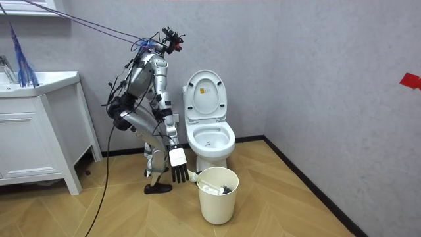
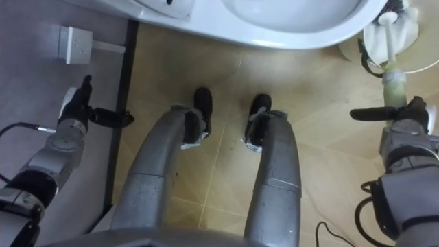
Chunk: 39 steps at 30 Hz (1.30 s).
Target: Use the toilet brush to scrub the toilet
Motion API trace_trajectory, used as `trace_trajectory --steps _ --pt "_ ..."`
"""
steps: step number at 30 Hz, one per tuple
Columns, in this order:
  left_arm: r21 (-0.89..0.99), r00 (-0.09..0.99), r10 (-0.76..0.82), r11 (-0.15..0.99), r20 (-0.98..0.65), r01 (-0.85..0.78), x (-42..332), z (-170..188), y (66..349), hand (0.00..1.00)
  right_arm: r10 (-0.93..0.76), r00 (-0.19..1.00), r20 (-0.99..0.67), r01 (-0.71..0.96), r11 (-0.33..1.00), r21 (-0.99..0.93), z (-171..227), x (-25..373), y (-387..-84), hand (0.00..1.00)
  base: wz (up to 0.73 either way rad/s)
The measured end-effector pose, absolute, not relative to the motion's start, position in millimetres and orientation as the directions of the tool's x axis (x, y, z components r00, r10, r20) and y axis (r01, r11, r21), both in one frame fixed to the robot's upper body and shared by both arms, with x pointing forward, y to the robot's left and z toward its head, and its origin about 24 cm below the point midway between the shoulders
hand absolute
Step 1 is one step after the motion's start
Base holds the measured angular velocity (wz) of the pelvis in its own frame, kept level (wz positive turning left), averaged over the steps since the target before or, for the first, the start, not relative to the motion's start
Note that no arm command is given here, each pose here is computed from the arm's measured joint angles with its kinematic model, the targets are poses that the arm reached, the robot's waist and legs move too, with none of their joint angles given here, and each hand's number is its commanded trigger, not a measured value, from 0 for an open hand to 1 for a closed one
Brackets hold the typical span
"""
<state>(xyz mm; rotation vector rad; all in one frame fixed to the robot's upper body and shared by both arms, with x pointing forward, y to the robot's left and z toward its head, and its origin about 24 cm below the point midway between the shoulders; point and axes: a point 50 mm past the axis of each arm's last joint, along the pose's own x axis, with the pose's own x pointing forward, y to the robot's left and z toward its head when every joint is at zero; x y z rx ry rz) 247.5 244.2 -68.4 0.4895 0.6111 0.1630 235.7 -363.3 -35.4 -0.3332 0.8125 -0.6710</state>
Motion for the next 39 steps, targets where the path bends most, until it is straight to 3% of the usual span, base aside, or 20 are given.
trace_trajectory --steps 16,29,39 --pt "0.481 0.812 0.283 0.877 -0.51 -0.004 248 -68 244 0.0 -0.661 0.498 -0.562 0.432 0.75 -0.5 -34 235 -365 0.0 0.01" --pt "0.511 0.845 0.294 0.859 -0.446 -0.029 252 -57 244 0.0 -0.634 0.485 -0.602 0.611 0.738 -0.286 -27 247 -361 0.0 -0.01" --pt "0.536 0.822 0.339 0.843 -0.458 -0.049 240 -59 259 0.0 -0.575 0.533 -0.621 0.614 0.768 -0.184 -24 255 -357 0.0 -0.01"
